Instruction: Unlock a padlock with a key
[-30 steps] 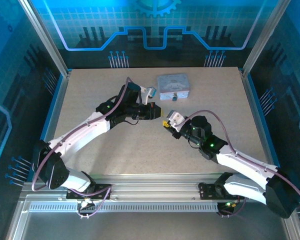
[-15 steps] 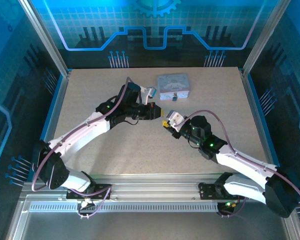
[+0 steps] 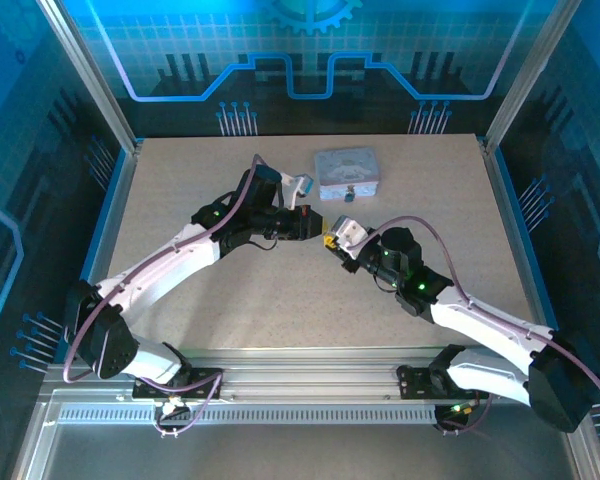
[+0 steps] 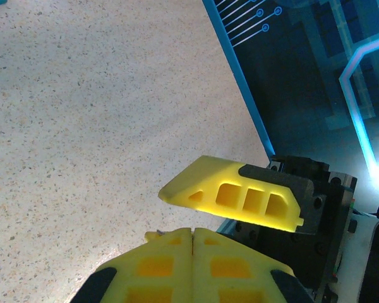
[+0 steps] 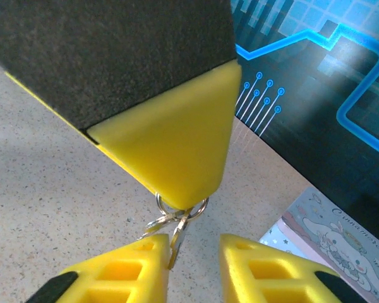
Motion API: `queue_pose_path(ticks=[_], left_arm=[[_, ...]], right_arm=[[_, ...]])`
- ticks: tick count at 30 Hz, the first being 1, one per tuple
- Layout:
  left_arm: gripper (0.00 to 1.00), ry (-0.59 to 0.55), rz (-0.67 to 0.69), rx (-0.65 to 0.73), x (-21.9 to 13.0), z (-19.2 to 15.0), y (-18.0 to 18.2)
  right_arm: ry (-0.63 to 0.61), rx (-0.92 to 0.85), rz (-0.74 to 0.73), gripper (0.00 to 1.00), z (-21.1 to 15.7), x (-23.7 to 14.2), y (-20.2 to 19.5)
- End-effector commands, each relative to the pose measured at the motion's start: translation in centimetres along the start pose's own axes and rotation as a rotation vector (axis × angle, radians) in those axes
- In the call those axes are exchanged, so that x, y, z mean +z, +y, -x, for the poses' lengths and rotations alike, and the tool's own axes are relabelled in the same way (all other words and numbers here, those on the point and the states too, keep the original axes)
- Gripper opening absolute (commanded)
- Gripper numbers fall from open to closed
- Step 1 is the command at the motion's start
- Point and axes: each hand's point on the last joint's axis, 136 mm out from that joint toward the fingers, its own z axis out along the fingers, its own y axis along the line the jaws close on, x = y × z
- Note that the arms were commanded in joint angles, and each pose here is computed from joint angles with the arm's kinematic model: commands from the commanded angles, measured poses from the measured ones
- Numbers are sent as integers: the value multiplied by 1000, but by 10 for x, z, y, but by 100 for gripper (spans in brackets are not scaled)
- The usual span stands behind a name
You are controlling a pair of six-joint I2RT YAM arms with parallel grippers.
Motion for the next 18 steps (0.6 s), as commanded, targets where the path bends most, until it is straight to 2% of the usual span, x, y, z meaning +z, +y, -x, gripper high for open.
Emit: queue_pose_path(ticks=[1, 6, 12, 14, 16, 18], left_arm=[[0, -5, -25, -4, -11, 3, -10], [0, -6, -20, -7, -13, 3, -8], [1, -15, -18, -19, -17, 3, -8], [11, -14, -17, -27, -18, 2, -7], [31, -17, -6, -39, -20, 2, -6], [42, -19, 17, -56, -22, 1, -2]], right_arm=[[-50, -25, -13, 20, 20, 0, -3], [-8, -96, -13, 10, 14, -3, -3], [54, -217, -15, 6, 8, -6, -6], [64, -236, -26, 6, 9, -6, -9], [67, -263, -28, 4, 10, -6, -9], [67, -312, -33, 4, 10, -5, -7]])
